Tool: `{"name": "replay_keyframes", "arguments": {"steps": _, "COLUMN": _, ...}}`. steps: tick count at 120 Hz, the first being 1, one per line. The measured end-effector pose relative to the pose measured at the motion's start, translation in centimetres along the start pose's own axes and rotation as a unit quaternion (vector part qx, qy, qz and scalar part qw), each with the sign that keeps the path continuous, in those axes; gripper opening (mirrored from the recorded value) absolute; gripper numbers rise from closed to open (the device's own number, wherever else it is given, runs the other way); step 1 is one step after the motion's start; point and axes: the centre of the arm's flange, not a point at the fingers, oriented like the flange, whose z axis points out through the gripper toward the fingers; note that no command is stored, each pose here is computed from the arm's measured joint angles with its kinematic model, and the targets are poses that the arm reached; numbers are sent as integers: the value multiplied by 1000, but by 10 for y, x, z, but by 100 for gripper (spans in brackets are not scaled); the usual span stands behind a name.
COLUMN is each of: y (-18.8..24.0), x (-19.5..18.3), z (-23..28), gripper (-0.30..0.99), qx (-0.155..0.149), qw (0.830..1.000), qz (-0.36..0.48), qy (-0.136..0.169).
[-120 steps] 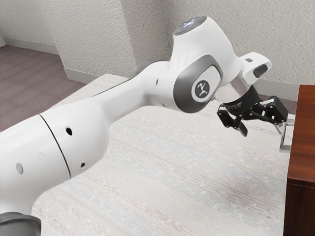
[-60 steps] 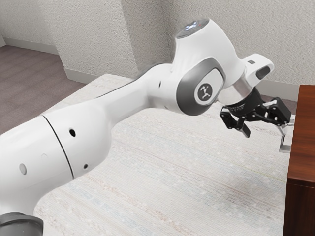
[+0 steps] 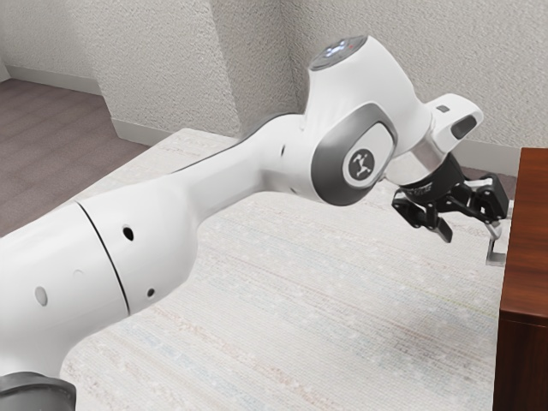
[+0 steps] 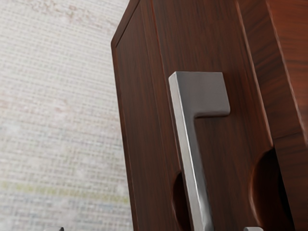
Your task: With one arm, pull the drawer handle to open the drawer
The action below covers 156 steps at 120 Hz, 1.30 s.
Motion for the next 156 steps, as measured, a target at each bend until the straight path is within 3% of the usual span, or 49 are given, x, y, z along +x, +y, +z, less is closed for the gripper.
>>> {"name": "replay_keyframes", "arguments": {"steps": 94, "y": -9, "x": -8, "z": 16, "gripper": 35, "qx": 5, "qw": 1000, "qz": -11, "qy": -4}}
{"name": "replay_keyframes", "arguments": {"steps": 156, "y": -57, "x": -17, "z": 0, "gripper": 34, "qx": 21, "qw": 999, "qz": -41, "qy": -7}}
